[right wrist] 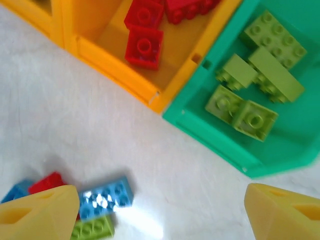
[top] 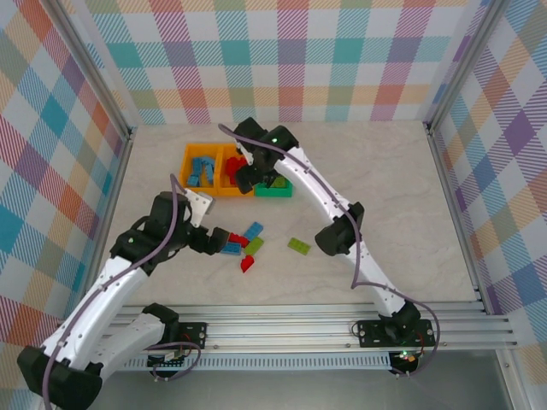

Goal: Sort the legos into containers by color

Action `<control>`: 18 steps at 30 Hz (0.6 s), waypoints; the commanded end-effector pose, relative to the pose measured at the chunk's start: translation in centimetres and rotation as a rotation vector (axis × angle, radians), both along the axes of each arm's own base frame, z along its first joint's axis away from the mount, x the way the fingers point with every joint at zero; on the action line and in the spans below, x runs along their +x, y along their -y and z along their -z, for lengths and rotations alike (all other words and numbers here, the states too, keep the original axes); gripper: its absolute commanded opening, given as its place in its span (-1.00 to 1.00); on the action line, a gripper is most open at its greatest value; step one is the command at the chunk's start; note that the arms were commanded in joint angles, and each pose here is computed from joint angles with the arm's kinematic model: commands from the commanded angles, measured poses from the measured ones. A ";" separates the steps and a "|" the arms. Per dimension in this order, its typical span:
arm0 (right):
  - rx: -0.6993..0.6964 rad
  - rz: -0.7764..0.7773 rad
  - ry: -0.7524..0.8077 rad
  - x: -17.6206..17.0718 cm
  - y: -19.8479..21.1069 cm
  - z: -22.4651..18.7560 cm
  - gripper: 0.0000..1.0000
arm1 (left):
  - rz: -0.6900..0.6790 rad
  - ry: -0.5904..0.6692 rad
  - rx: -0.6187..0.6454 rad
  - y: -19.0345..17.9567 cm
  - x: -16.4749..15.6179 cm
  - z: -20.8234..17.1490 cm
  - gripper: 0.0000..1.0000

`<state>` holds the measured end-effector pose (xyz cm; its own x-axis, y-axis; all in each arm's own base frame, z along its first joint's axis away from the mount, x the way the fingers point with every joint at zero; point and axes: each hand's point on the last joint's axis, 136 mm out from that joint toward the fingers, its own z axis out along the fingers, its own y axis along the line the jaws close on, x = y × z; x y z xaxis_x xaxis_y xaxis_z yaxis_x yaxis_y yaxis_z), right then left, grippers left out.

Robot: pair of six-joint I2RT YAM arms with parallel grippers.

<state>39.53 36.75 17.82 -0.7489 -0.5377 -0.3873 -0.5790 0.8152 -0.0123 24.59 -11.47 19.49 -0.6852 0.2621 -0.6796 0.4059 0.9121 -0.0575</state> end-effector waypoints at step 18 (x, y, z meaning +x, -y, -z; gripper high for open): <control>0.336 -0.002 -0.096 -16.3 9.6 -6.2 0.99 | -0.919 -0.537 -0.506 3.1 -1.3 11.6 0.18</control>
<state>23.13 25.53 24.23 -0.7595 -0.4742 -0.4454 -0.6046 0.7673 0.2141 23.22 -13.89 9.54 -0.7679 -0.6117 -0.1901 -0.4888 0.7514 -0.4433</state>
